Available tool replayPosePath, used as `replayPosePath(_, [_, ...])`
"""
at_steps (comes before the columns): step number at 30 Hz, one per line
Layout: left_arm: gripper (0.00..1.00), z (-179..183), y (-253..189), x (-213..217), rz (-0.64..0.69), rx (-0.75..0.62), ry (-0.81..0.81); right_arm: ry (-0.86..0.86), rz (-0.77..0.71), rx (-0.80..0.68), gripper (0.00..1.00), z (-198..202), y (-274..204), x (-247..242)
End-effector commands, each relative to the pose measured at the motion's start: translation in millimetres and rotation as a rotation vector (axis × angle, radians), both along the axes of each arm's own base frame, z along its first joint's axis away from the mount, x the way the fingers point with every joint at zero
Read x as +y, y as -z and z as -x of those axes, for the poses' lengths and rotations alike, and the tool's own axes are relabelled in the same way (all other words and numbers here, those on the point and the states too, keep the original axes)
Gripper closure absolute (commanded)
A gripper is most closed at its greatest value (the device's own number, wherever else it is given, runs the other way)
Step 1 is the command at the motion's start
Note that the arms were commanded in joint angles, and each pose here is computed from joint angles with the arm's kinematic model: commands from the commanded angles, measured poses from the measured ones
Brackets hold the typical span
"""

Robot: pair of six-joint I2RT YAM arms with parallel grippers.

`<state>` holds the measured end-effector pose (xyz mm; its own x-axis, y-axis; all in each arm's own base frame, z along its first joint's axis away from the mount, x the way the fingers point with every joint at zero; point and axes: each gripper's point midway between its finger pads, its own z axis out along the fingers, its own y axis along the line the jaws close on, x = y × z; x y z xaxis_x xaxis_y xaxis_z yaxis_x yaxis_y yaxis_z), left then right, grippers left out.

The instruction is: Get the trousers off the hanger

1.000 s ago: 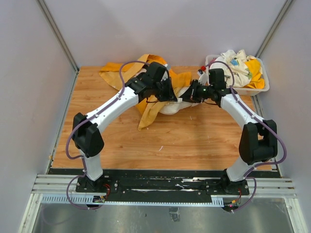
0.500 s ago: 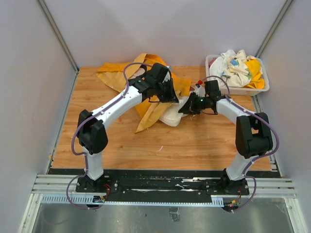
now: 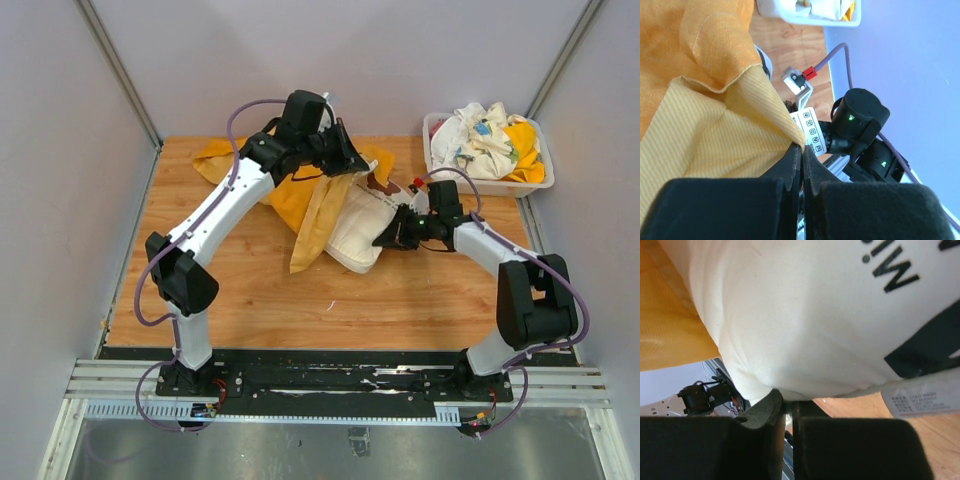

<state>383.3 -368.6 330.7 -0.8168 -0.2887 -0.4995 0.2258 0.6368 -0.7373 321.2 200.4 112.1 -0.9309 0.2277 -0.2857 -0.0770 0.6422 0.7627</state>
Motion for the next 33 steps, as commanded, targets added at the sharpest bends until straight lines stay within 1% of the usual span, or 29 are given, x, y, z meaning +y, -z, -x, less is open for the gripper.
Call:
replayPosePath(1, [0.99,42,-23,-15,0.111,0.015,0.150,0.008,-0.001,-0.114,0.97,-6,-14,-7])
replayPosePath(3, [1.00,46,7,-10,0.060,0.059,0.144,0.006,0.009,-0.115,0.97,-3,-15,-9])
replayPosePath(7, [1.00,57,42,0,0.016,0.109,0.144,0.005,0.026,-0.108,0.95,3,-13,-13])
replayPosePath(9, [0.98,63,53,2,0.010,0.121,0.153,0.007,0.031,-0.102,0.95,6,-11,-15])
replayPosePath(10, [0.92,65,57,2,0.006,0.121,0.157,0.007,0.032,-0.101,0.96,7,-11,-16])
replayPosePath(12, [0.75,64,69,9,-0.041,0.123,0.138,0.003,0.034,-0.098,0.94,10,-11,-17])
replayPosePath(15, [0.64,53,81,34,-0.163,0.093,0.050,-0.003,0.042,-0.092,0.94,14,-9,-18])
replayPosePath(18, [0.58,40,76,60,-0.210,0.055,-0.035,-0.010,0.046,-0.083,0.93,17,-7,-19])
replayPosePath(21, [0.48,20,65,97,-0.240,0.006,-0.170,-0.012,0.047,-0.075,0.93,21,-6,-19])
replayPosePath(24, [0.43,-7,74,160,-0.298,0.002,-0.378,-0.020,0.047,-0.079,0.92,22,-9,-19])
replayPosePath(26, [0.43,-22,96,203,-0.316,0.034,-0.501,-0.022,0.048,-0.082,0.92,22,-12,-19])
replayPosePath(29, [0.42,-37,134,251,-0.367,0.082,-0.642,-0.030,0.049,-0.086,0.91,22,-15,-19])
replayPosePath(31, [0.41,-46,153,272,-0.417,0.104,-0.710,-0.033,0.046,-0.088,0.91,22,-16,-19])
replayPosePath(33, [0.41,-59,166,282,-0.463,0.101,-0.743,-0.039,0.043,-0.087,0.91,21,-16,-18])
